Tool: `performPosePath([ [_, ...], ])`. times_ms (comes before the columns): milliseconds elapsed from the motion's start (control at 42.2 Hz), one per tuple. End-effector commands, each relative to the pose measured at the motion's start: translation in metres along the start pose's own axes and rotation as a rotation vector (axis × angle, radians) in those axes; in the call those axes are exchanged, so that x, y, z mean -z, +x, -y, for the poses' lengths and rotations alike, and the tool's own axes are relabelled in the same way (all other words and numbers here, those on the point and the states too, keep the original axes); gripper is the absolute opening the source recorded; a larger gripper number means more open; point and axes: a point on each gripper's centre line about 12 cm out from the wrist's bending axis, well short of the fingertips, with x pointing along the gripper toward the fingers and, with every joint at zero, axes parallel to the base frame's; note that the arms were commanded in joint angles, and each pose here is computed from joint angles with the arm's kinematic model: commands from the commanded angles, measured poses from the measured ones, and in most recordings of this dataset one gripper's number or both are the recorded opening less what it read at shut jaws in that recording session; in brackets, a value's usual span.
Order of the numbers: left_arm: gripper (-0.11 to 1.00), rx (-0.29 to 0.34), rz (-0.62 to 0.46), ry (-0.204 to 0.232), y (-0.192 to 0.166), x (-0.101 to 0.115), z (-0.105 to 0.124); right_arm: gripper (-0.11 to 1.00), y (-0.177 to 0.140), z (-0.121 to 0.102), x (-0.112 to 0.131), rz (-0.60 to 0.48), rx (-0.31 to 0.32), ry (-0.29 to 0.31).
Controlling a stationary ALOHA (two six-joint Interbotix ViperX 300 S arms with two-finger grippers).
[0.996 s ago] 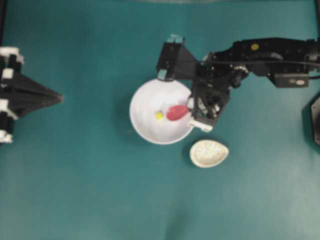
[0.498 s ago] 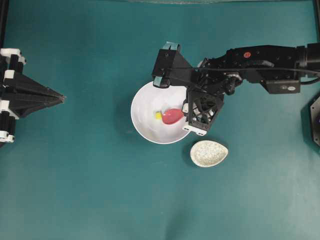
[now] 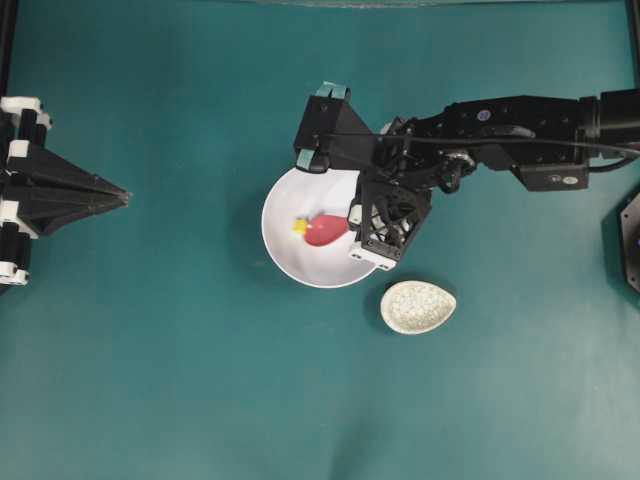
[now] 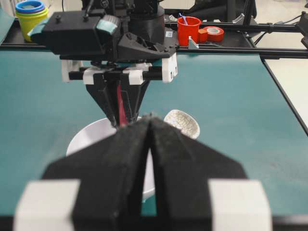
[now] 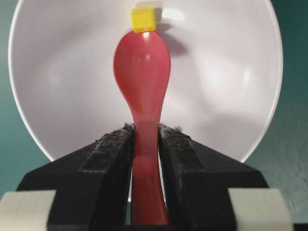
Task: Scoop the yellow hexagonal prism block from the bowl with a spoon using the right arm.
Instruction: 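Push the spoon under the yellow block toward the bowl's left wall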
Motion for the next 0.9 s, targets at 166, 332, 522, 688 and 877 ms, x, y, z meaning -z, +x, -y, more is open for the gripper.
performPosePath([
  [166,0.00,0.004,0.011,0.000,0.002,-0.004,0.001,0.24,-0.013,-0.006,-0.019,0.119,-0.015,-0.012],
  [332,0.00,0.004,0.012,0.002,0.002,-0.004,0.001,0.24,-0.013,-0.006,-0.023,0.149,-0.018,-0.011],
  [522,0.00,0.004,0.011,0.002,0.002,-0.004,0.001,0.24,-0.014,-0.006,-0.025,0.172,-0.019,-0.009],
  [688,0.00,0.004,0.014,0.000,0.002,-0.005,0.001,0.24,-0.016,-0.007,-0.026,0.181,-0.021,-0.010],
  [877,0.00,0.004,0.011,0.002,0.002,-0.004,0.001,0.24,-0.019,-0.007,-0.025,0.184,-0.021,-0.010],
])
